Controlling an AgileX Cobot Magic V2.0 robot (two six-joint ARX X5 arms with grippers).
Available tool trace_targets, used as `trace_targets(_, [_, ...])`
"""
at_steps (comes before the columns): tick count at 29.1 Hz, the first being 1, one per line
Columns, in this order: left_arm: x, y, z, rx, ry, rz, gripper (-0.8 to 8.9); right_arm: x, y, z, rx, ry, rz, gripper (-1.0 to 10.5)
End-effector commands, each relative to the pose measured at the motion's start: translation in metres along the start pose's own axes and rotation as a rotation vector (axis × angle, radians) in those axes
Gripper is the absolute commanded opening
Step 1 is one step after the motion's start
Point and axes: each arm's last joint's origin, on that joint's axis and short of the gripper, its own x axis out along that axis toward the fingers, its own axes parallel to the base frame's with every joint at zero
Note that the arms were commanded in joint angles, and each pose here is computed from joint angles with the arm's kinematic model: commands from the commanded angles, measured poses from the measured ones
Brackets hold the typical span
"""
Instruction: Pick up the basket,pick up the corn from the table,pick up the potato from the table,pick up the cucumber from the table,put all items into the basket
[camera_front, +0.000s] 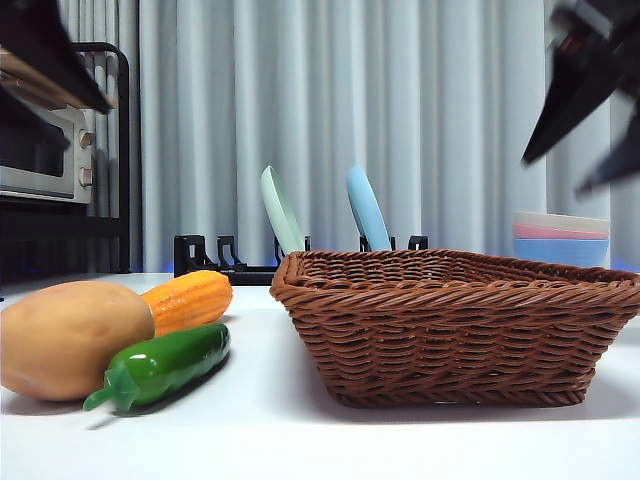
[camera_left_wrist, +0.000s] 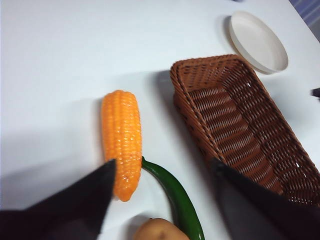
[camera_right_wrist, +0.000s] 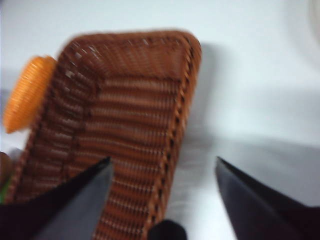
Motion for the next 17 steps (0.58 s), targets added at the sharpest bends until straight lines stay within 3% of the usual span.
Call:
trace_targets(1, [0.006,-0.001,0.0,0.015,0.015,-0.012,4.09,0.021,-0.006,-0.002,0.009,0.065,0.009,4.1])
trace_targets(9, [0.01,0.0,-0.001,0.014,0.029,-0.011,4.09,0.08,-0.012,-0.014,0.021,0.222,0.044,4.0])
trace_targets(10, [0.01,0.0,-0.001,0.014,0.029,-0.004,4.09,0.084,-0.011,-0.015,0.022,0.236,0.047,3.6])
trace_targets(13, [0.011,0.001,-0.001,0.016,0.023,0.033,4.09,0.09,-0.007,-0.018,0.036,0.259,0.052,-0.1])
trace_targets(17, [0.014,0.002,-0.001,0.018,0.031,0.034,4.1,0.071,-0.005,-0.008,0.097,0.187,0.037,-0.1])
